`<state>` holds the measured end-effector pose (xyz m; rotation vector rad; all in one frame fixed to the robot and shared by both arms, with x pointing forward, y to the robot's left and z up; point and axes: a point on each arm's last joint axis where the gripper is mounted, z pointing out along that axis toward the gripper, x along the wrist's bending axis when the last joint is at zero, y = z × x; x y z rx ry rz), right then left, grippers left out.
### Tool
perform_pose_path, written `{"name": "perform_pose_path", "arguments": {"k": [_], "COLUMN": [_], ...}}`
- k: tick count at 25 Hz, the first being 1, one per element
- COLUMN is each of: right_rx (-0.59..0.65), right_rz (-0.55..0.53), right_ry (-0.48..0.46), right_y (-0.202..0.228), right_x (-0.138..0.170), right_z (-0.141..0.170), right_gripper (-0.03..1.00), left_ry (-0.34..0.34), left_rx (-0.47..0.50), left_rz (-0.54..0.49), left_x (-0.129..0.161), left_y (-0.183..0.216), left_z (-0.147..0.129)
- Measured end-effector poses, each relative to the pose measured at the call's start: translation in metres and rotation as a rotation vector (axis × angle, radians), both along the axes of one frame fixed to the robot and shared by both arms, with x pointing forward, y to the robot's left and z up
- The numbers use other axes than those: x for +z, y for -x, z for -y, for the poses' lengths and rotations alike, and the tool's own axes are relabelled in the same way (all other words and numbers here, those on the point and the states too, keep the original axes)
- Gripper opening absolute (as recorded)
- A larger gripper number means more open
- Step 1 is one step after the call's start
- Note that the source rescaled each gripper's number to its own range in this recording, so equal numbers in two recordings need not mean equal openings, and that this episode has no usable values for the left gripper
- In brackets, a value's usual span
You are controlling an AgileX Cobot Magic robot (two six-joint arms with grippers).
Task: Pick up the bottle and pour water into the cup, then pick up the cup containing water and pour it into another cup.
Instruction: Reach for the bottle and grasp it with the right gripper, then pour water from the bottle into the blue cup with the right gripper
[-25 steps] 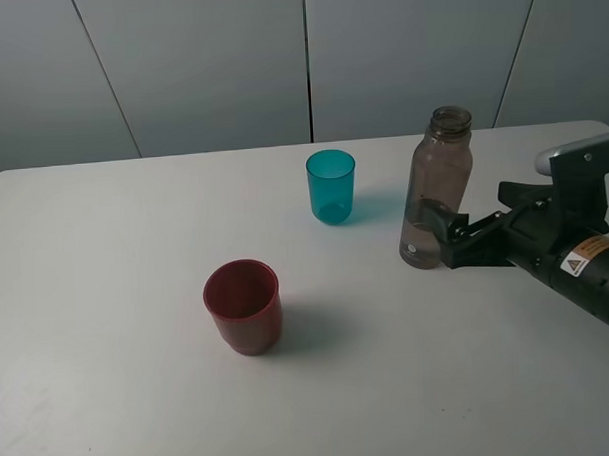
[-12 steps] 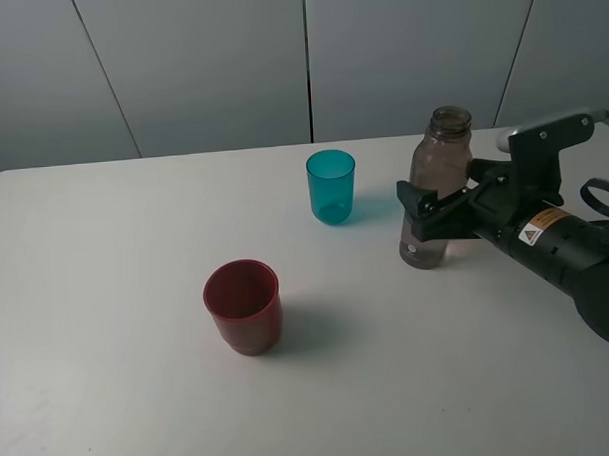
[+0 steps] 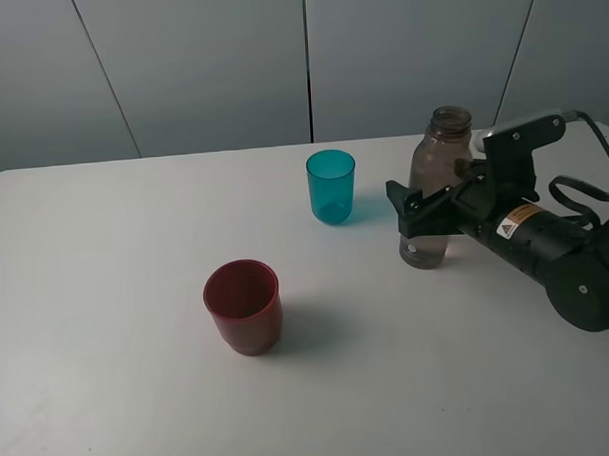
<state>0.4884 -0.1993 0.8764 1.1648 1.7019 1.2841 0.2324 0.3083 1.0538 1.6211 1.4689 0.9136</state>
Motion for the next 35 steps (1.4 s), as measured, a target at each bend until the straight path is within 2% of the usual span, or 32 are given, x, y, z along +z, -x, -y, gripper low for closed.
{"name": "perform_pose_path", "arguments": {"k": [8, 9, 10, 11, 12, 13, 35], "right_rx": [0.012, 0.012, 0.013, 0.013, 0.012, 0.013, 0.03], "right_rz": [0.0, 0.003, 0.007, 0.01, 0.012, 0.014, 0.023], "right_ry": [0.002, 0.003, 0.003, 0.002, 0.004, 0.008, 0.032], "right_y": [-0.0025, -0.003, -0.0041, -0.0047, -0.0051, -0.0051, -0.0048], "right_x": [-0.0018, -0.0015, -0.001, -0.0007, -0.0005, -0.0005, 0.0003], "right_z": [-0.0021, -0.0023, -0.0027, -0.003, -0.003, -0.003, -0.0038], "right_gripper": [0.98, 0.83, 0.58, 0.16, 0.02, 0.0, 0.0], "left_ry": [0.0, 0.0, 0.0, 0.0, 0.0, 0.0, 0.002], "left_rx": [0.0, 0.0, 0.0, 0.0, 0.0, 0.0, 0.001], "left_rz": [0.0, 0.0, 0.0, 0.0, 0.0, 0.0, 0.0], "left_x": [0.0, 0.0, 0.0, 0.0, 0.0, 0.0, 0.0], "left_y": [0.0, 0.0, 0.0, 0.0, 0.0, 0.0, 0.0], "left_z": [0.0, 0.0, 0.0, 0.0, 0.0, 0.0, 0.0]}}
